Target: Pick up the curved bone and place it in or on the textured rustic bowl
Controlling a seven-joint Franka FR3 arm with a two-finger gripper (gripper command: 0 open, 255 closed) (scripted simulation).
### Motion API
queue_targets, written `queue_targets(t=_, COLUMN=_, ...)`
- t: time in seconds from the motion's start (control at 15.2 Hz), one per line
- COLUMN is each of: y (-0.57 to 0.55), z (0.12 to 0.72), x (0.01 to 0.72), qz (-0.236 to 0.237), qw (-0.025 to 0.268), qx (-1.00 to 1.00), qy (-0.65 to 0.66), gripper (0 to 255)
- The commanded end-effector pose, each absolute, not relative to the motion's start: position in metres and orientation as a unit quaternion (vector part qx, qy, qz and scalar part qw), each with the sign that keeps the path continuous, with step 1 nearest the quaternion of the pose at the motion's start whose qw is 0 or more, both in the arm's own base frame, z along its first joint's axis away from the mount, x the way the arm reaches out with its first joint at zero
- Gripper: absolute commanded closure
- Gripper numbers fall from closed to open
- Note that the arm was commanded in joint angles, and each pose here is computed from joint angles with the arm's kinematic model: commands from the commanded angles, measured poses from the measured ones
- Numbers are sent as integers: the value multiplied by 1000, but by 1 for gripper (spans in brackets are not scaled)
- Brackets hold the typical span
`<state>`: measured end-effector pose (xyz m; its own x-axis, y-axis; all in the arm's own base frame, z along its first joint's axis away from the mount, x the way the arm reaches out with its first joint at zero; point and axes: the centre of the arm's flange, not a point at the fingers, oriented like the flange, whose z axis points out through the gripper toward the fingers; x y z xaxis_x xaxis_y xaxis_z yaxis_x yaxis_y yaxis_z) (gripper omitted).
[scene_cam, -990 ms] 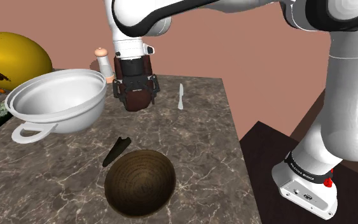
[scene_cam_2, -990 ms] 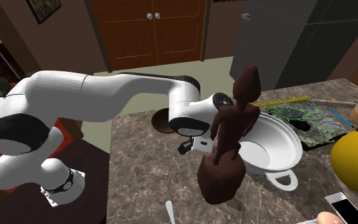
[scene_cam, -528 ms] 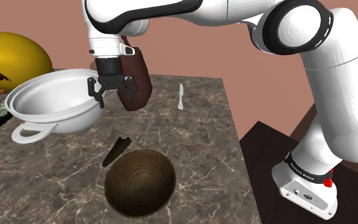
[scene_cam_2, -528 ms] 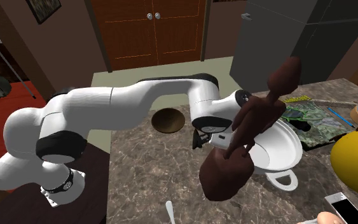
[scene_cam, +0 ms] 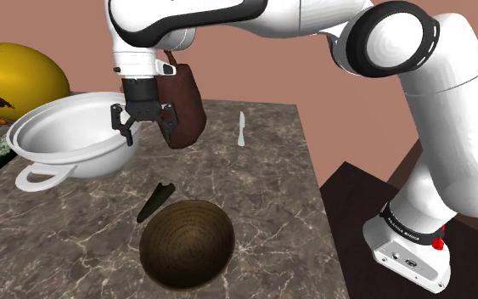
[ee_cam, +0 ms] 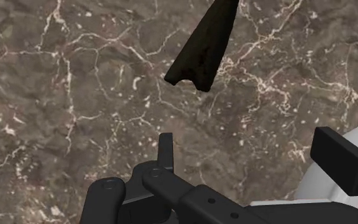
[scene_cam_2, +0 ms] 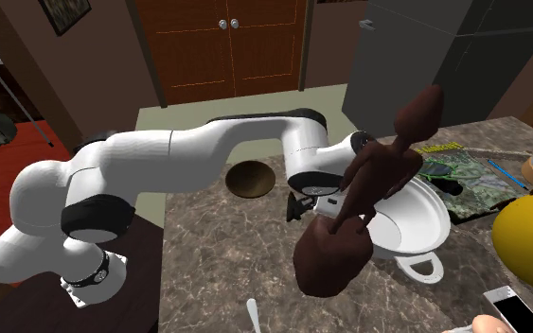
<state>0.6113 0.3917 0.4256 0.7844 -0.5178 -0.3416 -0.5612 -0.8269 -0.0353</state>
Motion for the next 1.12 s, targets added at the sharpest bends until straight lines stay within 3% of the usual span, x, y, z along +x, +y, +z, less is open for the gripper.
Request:
queue_targets(t=0.0, y=401, z=419, x=598, qz=146, qw=57, qx=-939, qy=306, gripper=0)
queue_targets(t=0.53, y=483, z=357, x=508, qz=23, qw=-22, qx=-890, qy=455, gripper=0)
queue_targets(t=1.06, y=487, z=315, x=501, qz=15, qw=-27, qx=-885, qy=464, gripper=0)
